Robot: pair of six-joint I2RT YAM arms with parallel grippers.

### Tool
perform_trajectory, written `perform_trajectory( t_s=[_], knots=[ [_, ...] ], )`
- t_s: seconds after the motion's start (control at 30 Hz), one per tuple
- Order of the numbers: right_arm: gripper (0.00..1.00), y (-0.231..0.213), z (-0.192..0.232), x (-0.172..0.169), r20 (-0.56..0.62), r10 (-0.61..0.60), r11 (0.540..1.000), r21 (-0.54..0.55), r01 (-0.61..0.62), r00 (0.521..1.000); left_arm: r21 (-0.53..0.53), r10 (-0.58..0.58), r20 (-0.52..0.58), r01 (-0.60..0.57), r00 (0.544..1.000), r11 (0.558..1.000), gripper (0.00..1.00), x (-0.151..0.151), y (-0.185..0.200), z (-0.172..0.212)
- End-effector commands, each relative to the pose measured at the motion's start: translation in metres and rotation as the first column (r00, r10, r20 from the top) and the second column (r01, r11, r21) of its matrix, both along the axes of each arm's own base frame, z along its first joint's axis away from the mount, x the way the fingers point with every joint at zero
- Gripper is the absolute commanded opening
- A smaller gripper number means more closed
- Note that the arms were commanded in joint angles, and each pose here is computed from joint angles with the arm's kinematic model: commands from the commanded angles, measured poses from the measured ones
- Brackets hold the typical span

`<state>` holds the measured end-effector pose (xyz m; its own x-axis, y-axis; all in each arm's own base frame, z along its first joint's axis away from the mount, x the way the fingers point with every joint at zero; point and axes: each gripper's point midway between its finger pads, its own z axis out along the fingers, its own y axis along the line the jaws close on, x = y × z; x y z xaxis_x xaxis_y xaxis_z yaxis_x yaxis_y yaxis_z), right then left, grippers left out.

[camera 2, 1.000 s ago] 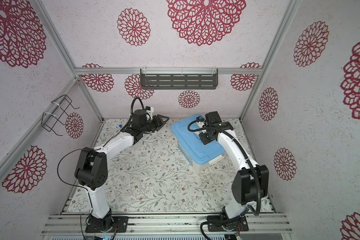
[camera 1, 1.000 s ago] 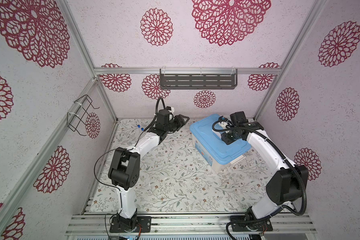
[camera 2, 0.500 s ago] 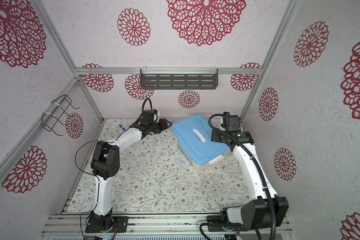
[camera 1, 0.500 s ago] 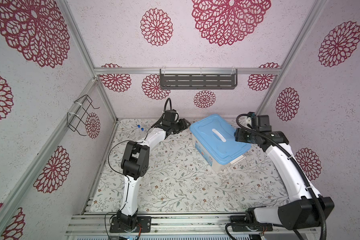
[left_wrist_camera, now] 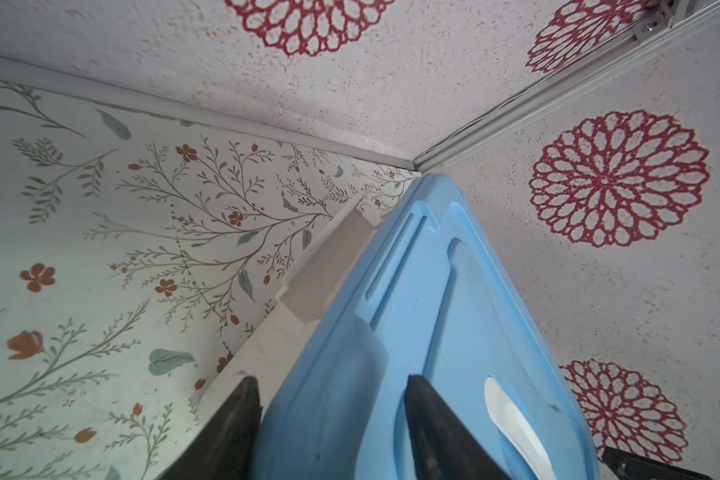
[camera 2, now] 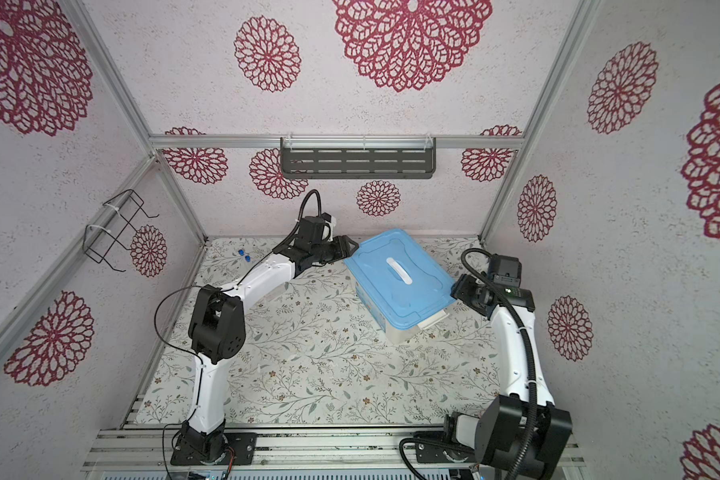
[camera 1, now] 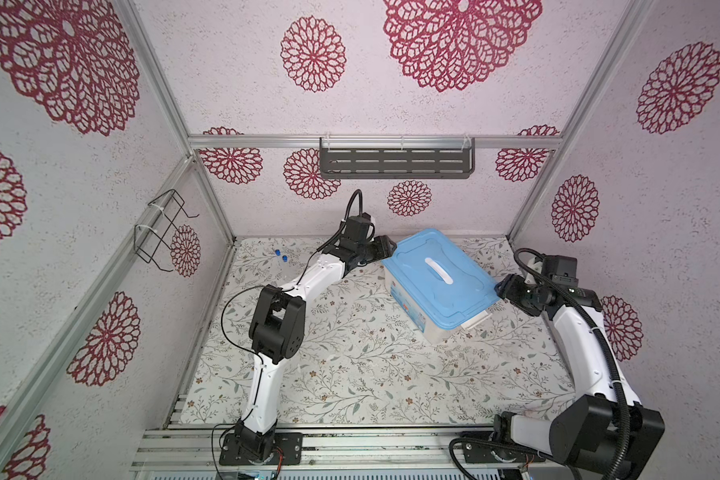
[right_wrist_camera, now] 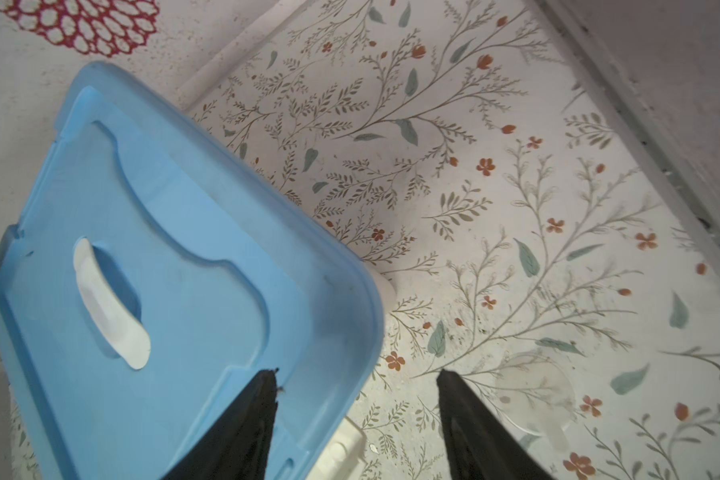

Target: Organize the chemistry lab equipment

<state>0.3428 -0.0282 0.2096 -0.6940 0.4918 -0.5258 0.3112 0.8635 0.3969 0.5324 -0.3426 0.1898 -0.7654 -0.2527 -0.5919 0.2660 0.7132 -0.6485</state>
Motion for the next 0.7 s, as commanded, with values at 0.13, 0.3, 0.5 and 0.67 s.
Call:
perform_trajectory(
  t_s=[0.13, 0.3, 0.5, 0.67],
  knots=[
    [0.57, 0.024, -0.003, 0.024, 0.079, 0.136, 0.985, 0.093, -0.144, 0.988, 0.004, -0.093, -0.012, 0.093, 0.996, 0.996, 0.51, -0.017, -0.015, 0.002],
    [0.52, 0.029, -0.012, 0.028, 0.062, 0.187, 0.977, 0.096, -0.192, 0.98, 0.016, -0.105, -0.034, 0.105, 0.994, 0.994, 0.49, -0.041, -0.015, -0.003],
    [0.51, 0.026, -0.016, 0.032, 0.038, 0.211, 0.975, 0.059, -0.213, 0.977, 0.017, -0.108, -0.079, 0.109, 0.991, 0.994, 0.49, -0.072, 0.0, -0.008],
    [0.5, 0.027, -0.022, 0.037, 0.015, 0.25, 0.967, 0.041, -0.251, 0.968, 0.045, -0.094, -0.086, 0.098, 0.992, 0.994, 0.48, -0.106, 0.019, 0.003]
  ],
)
